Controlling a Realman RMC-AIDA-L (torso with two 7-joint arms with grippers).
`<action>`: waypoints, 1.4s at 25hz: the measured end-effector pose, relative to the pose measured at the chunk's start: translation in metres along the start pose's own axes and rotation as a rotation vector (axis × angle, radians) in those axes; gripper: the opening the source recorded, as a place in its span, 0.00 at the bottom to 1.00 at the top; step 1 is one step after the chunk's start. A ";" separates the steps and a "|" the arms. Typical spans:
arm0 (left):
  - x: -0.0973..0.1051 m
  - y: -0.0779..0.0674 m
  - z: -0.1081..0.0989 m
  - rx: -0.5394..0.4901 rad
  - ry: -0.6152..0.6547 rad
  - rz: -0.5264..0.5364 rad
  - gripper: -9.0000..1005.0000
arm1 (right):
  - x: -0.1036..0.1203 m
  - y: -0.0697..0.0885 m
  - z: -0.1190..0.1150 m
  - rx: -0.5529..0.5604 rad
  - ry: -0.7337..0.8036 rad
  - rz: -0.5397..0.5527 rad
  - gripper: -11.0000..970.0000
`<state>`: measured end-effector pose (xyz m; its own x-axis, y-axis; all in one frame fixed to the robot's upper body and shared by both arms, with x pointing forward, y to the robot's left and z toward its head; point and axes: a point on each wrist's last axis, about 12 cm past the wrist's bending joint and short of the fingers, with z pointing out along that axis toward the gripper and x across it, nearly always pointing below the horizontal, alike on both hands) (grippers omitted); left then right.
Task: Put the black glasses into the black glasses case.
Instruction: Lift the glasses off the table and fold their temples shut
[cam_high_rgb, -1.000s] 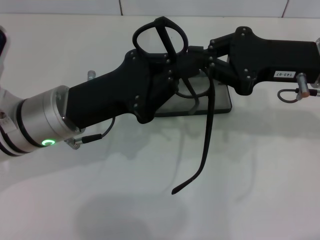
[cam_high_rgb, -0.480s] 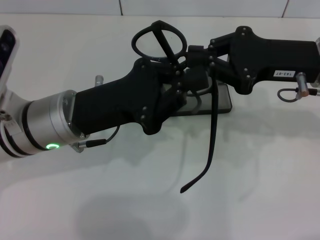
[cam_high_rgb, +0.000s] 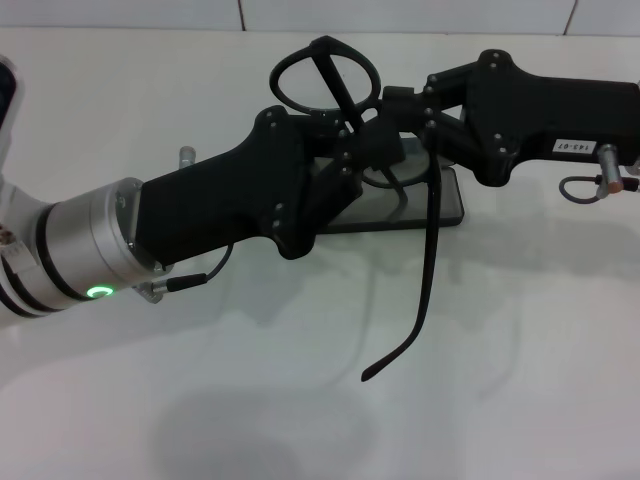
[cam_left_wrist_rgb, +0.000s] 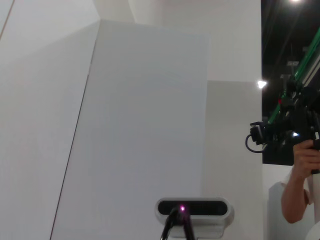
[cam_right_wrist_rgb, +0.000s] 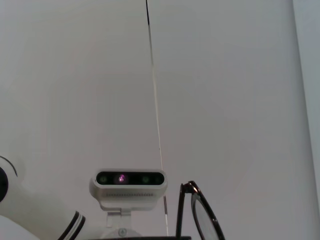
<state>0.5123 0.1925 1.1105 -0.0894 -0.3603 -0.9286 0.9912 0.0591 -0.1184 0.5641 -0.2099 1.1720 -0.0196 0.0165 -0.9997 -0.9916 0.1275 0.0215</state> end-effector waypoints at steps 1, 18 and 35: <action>0.000 0.000 0.000 -0.002 0.001 0.000 0.04 | 0.000 0.000 0.000 -0.001 -0.004 0.000 0.04; 0.004 0.002 -0.001 -0.044 -0.001 -0.011 0.04 | 0.000 0.001 0.004 -0.019 -0.005 0.006 0.04; 0.004 0.003 -0.001 -0.051 0.003 -0.012 0.04 | 0.001 0.003 0.005 -0.031 0.001 0.008 0.04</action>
<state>0.5149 0.1917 1.1060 -0.1019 -0.3582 -0.9281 0.9839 0.1017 -0.1472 0.5621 -0.2042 1.1707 -0.0280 0.0169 -0.9995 -0.9948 0.0970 0.0295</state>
